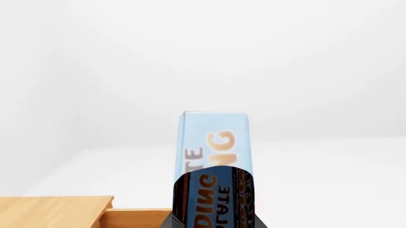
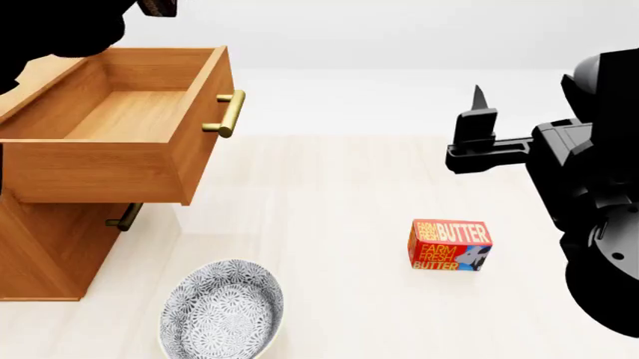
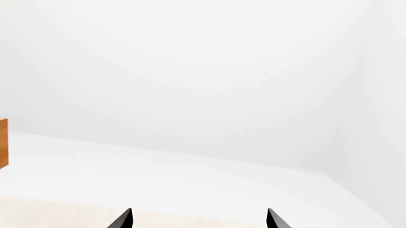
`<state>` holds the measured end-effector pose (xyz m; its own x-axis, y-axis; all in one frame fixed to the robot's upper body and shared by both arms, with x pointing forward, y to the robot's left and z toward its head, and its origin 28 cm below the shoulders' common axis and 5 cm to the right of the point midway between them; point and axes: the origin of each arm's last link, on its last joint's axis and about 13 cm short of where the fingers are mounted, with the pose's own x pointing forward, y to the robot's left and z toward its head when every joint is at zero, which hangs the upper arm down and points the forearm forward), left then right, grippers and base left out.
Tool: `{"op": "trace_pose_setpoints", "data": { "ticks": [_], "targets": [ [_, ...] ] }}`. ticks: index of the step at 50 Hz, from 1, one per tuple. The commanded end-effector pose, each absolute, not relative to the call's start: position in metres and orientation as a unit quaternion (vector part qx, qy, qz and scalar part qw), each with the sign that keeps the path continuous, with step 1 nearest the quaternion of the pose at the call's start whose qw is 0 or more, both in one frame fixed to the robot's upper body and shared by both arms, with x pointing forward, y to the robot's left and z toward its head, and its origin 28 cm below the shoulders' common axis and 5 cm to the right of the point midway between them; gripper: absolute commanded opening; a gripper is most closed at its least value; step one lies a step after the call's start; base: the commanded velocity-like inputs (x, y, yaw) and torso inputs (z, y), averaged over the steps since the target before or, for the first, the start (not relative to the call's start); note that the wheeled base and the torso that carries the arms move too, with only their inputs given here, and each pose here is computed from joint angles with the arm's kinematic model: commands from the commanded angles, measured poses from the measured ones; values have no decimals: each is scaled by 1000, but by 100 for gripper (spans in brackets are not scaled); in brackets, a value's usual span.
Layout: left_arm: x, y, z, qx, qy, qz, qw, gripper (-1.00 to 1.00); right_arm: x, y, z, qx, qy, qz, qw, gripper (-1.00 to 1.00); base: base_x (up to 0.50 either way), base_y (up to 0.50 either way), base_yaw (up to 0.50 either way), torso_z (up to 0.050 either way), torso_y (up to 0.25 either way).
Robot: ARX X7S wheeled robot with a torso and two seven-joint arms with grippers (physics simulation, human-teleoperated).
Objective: Put the chocolate pudding in the top drawer of the cabinet and close it.
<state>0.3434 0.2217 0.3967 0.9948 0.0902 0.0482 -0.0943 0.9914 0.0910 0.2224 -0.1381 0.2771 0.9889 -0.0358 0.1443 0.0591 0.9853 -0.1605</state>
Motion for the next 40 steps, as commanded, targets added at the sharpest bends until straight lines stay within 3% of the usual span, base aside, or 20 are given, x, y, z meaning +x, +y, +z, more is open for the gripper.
{"op": "trace_pose_setpoints", "data": {
  "ticks": [1, 12, 40],
  "targets": [
    [358, 244, 390, 57, -7, 103, 993, -100, 222, -140, 275, -81, -70, -26, 994, 100, 0, 0, 0, 0, 0],
    [370, 261, 374, 55, 15, 141, 988, -100, 225, -141, 272, -80, -65, -28, 994, 100, 0, 0, 0, 0, 0],
    [418, 268, 326, 76, 85, 173, 978, -100, 228, -141, 272, -84, -58, -29, 994, 100, 0, 0, 0, 0, 0]
  ]
}}
